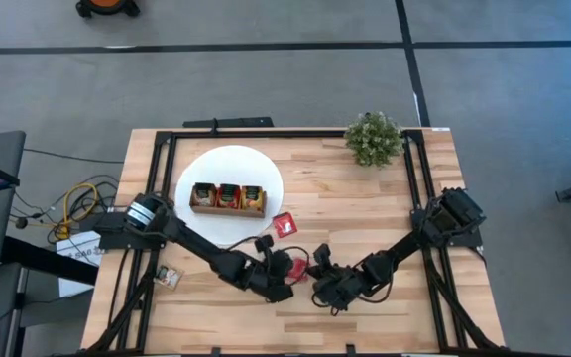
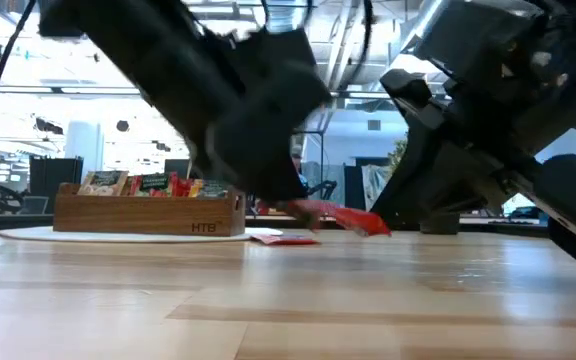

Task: Pick & Place Tea
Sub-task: Put the red tea bag into the middle section of the wooden organizer

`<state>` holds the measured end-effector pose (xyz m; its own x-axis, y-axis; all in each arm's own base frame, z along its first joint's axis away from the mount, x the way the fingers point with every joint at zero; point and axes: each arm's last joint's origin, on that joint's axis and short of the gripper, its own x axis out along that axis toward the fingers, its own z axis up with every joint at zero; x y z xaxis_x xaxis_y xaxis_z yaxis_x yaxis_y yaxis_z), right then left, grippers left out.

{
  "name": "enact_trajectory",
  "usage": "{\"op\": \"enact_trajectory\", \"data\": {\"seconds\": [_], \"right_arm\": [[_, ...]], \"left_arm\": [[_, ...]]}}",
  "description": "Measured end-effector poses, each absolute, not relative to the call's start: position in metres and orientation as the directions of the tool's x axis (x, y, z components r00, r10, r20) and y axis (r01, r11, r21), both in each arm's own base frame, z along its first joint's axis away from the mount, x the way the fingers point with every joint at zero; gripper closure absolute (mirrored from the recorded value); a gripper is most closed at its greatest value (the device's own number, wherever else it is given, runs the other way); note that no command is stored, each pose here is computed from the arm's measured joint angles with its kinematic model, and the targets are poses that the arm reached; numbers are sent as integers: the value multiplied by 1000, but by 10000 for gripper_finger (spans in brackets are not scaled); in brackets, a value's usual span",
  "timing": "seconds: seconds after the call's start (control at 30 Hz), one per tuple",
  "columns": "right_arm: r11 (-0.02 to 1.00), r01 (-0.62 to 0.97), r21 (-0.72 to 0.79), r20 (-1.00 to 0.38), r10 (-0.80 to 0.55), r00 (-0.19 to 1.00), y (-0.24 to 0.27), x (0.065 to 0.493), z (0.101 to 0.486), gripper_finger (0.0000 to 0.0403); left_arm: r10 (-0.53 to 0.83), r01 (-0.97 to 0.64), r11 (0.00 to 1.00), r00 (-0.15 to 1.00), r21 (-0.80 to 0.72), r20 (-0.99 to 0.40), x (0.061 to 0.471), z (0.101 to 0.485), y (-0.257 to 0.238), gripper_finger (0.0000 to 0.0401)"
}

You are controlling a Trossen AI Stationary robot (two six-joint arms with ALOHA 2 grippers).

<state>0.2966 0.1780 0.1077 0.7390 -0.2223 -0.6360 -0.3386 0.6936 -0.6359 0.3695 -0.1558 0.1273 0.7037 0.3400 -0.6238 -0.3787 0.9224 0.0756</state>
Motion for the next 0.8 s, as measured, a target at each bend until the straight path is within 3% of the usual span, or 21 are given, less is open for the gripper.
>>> {"op": "enact_trajectory", "data": {"seconds": [0.23,0.47,0.6,0.8], "right_arm": [[751,-263,-605,-633,-253,732,189,283,108,402],[770,-277,-575,-645,-217,733,195,273,105,403],[793,-270,-546,-587,-131,799,191,264,125,403],[850,-341,-401,-407,168,898,176,244,164,403]], "left_arm": [[515,-379,857,673,350,-531,338,153,-174,333],[551,-124,684,733,719,-398,323,144,-210,255],[531,-81,643,764,762,-367,321,142,-223,236],[498,-162,671,822,724,-277,329,156,-234,233]]}}
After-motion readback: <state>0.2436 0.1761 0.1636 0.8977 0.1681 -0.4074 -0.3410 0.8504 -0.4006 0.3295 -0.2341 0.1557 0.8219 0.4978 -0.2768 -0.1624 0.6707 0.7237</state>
